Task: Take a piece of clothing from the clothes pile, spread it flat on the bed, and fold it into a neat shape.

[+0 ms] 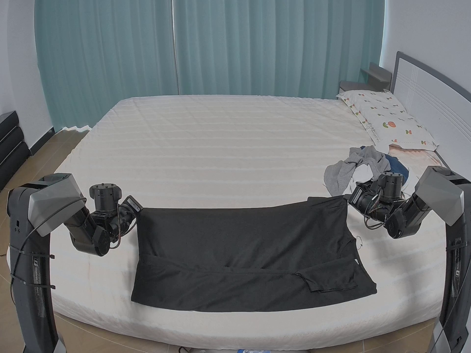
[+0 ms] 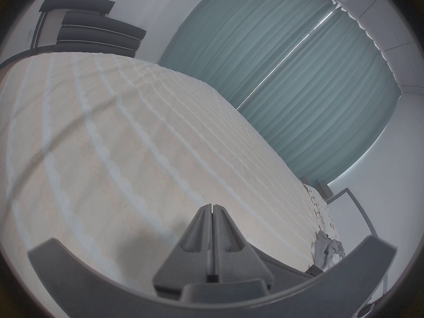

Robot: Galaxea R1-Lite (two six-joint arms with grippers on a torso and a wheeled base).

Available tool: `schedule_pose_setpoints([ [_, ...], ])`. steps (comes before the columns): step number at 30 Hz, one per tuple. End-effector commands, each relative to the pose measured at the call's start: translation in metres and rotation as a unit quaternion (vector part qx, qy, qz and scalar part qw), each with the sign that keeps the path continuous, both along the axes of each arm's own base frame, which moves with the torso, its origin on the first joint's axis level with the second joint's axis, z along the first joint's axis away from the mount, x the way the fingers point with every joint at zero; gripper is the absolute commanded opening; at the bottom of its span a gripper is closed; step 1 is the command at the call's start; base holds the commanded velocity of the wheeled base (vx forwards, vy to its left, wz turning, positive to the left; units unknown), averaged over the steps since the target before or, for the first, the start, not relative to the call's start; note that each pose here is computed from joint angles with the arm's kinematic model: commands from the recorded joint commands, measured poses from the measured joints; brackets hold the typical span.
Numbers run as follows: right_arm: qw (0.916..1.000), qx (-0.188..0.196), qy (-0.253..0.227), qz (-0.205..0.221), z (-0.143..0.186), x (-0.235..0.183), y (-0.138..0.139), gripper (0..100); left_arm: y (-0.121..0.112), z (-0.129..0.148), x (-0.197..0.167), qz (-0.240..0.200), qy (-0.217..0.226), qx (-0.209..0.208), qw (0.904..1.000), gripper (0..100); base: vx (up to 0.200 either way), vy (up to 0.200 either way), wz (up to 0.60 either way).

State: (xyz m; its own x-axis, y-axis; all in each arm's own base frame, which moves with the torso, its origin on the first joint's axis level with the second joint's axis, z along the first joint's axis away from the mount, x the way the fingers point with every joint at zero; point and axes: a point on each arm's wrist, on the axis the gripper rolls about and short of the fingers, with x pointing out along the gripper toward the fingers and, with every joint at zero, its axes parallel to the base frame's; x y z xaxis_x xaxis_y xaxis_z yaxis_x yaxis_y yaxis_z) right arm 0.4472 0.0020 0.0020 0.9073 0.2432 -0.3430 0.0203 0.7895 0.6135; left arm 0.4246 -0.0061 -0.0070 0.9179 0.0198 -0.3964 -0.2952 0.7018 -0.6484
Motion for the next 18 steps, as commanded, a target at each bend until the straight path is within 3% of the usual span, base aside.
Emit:
schedule_pose_setpoints([
  [1,0.9999,-0.004,0.012,0.002,0.0,-0.009,-0.002,0,0.006,0.01,-0.001,0.007,-0.01,0.001,0.9999,0,0.0,0.0,0.0],
  [18,0.9993,-0.014,0.014,0.031,0.01,-0.026,-0.004,0,0.012,0.008,-0.012,-0.027,0.006,-0.006,0.9996,0,0.0,0.0,0.0],
])
